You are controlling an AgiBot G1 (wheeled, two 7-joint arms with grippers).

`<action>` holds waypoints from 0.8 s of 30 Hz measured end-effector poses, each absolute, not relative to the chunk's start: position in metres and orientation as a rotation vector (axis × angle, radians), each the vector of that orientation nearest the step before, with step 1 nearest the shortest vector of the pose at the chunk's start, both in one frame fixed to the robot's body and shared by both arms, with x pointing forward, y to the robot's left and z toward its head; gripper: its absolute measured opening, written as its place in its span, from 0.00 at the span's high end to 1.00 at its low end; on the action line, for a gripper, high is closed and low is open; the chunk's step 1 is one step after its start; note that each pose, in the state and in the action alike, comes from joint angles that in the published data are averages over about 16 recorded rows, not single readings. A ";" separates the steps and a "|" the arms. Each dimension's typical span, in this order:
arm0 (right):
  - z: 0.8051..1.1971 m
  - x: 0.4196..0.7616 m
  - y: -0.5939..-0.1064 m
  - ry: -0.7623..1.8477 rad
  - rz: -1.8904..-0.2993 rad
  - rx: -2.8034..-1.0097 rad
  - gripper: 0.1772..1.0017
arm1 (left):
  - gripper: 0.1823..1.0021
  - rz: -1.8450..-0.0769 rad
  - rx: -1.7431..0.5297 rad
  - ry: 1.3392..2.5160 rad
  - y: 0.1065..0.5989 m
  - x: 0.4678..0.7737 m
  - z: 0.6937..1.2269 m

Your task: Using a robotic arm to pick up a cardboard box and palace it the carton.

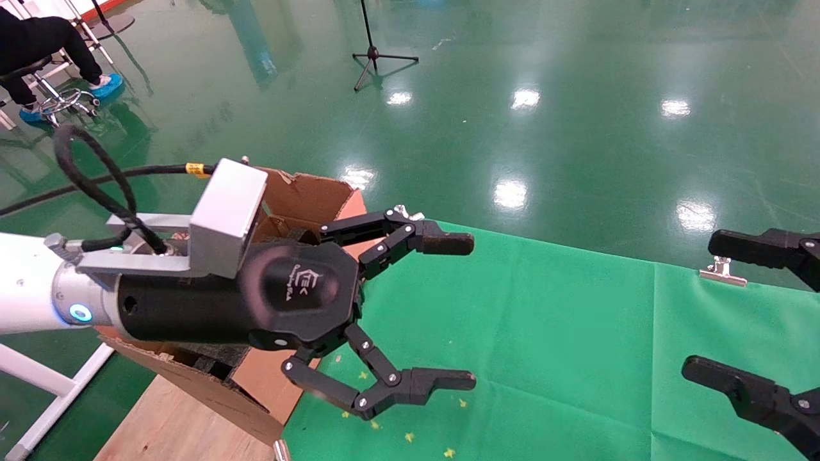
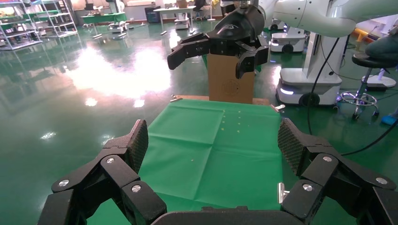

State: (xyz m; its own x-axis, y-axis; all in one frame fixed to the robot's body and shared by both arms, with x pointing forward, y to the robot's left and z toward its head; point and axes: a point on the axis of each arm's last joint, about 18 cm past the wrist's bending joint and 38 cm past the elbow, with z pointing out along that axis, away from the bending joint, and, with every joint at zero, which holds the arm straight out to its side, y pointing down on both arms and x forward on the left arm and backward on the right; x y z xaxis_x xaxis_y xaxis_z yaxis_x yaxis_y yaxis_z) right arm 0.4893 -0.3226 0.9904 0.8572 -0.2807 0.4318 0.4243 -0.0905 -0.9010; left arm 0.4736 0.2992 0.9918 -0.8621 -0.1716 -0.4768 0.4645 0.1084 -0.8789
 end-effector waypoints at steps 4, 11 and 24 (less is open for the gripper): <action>0.990 0.489 -0.323 -0.117 -0.590 -1.554 0.00 | 0.00 -1.802 0.281 1.926 0.300 0.474 0.992; 0.990 0.489 -0.323 -0.117 -0.590 -1.554 0.00 | 0.00 -1.800 0.278 1.925 0.300 0.475 0.992; 0.990 0.489 -0.323 -0.117 -0.590 -1.554 0.00 | 0.00 -1.798 0.276 1.924 0.300 0.476 0.992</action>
State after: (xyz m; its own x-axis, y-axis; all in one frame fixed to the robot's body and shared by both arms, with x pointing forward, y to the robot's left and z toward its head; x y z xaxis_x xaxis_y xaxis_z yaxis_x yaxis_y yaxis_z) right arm 0.4893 -0.3226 0.9904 0.8572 -0.2807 0.4318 0.4243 -0.0904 -0.9010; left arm 0.4755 0.3001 0.9921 -0.8603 -0.1789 -0.4773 0.4641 0.1123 -0.8786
